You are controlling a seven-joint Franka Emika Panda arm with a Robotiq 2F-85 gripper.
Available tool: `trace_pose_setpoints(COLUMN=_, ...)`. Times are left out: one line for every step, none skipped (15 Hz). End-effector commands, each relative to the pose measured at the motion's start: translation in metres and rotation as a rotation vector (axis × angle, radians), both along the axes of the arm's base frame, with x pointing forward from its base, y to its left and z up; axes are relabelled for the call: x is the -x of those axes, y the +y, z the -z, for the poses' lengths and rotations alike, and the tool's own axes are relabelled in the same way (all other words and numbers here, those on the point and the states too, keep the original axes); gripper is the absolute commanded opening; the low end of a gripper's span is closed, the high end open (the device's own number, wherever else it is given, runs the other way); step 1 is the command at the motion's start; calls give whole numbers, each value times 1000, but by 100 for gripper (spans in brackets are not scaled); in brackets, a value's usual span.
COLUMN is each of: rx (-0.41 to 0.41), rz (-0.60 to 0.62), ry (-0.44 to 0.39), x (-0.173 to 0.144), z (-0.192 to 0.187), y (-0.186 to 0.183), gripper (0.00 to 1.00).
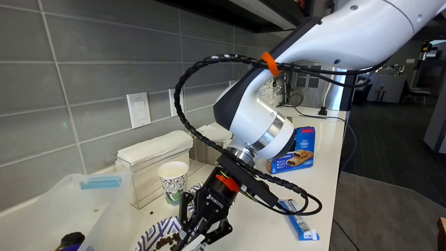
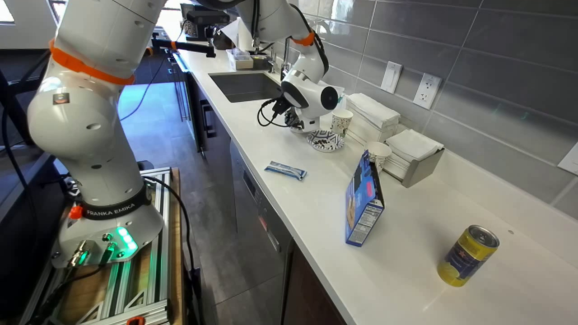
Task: Pick up the spoon, get some of the objects from the bowl on the left and put them in the bowl on the right
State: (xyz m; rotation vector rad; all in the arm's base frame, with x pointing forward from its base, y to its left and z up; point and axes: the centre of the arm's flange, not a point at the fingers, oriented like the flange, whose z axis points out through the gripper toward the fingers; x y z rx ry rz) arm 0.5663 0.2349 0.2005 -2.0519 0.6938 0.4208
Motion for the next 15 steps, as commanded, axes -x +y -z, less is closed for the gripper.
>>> trace_pose_setpoints(rx=-10, rz=-13, ry=-6, x=3, z=8, y=-7, gripper=3)
trace_pose_setpoints(rx=-6, rz=-16, ry=-12, x=3, z=8, y=-8, gripper=3)
trace_pose_setpoints(rx=1, rz=-21, ry=-25, x=2, z=8, y=-9, gripper=3)
trace_pose_setpoints(rx=8, rz=-26, ry=-43, x=1, z=7, y=-10, gripper=3)
trace_pose_setpoints(rx=12, rz=-34, ry=-60, x=0, z=5, y=-11, gripper=3)
trace_pose_setpoints(rx=19, rz=-47, ry=-88, x=-1, z=3, y=-12, gripper=3)
trace_pose_setpoints(rx=35, rz=-72, ry=-125, x=-2, z=1, y=-12, gripper=3)
trace_pose_setpoints(rx=42, rz=-94, ry=-157, x=-2, z=-2, y=-11, gripper=3)
trace_pose_setpoints(rx=49, rz=-118, ry=-187, x=-2, z=-4, y=-9, gripper=3)
trace_pose_setpoints(rx=57, rz=-143, ry=-217, x=-1, z=-6, y=-8, gripper=3)
trace_pose_setpoints(rx=70, rz=-173, ry=-248, x=1, z=-7, y=-6, gripper=3)
trace_pose_setpoints(rx=87, rz=-208, ry=-278, x=3, z=-8, y=-5, gripper=3)
trace_pose_setpoints(rx=89, rz=-233, ry=-287, x=5, z=-8, y=-3, gripper=3)
trace_pose_setpoints(rx=98, rz=-257, ry=-297, x=7, z=-7, y=-1, gripper=3)
trace_pose_setpoints(rx=103, rz=-275, ry=-304, x=9, z=-7, y=0, gripper=3)
